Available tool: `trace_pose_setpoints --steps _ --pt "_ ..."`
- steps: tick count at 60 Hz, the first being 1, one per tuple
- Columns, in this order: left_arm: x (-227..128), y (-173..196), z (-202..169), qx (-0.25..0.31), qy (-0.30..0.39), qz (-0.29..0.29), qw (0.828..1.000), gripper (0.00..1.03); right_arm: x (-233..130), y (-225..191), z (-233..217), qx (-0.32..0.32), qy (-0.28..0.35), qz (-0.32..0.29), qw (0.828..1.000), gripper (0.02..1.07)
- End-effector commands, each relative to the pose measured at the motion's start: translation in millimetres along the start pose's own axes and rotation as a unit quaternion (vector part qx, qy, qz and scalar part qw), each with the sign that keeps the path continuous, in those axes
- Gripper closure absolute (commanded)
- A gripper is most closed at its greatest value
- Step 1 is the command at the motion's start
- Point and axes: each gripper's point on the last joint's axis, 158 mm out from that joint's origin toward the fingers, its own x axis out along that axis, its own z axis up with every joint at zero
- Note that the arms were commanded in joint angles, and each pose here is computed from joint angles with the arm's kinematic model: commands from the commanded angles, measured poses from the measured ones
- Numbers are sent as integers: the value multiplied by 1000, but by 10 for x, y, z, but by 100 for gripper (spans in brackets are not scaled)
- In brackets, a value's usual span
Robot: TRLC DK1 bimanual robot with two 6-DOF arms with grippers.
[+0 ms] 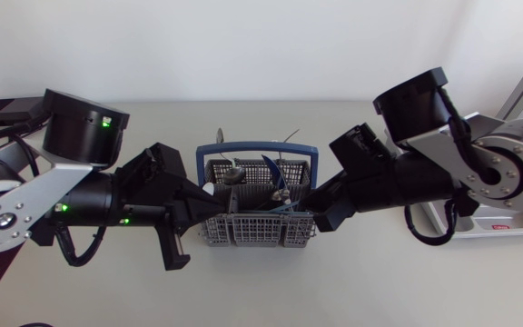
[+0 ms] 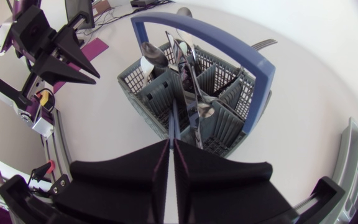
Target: Sort the cutlery from the basket into the organizer compartments.
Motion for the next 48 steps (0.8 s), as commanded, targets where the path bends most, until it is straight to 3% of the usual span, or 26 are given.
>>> trace_pose_setpoints --steps 1,27,48 --pt "57 -53 -71 5 8 -7 1000 84 -151 73 166 -21 -19 1 1000 100" --pt "65 -69 -1 35 7 -1 999 78 -709 157 154 -49 -16 -3 999 100" --pt "122 -176 345 117 -15 28 993 60 -1255 428 216 -69 -44 2 997 100"
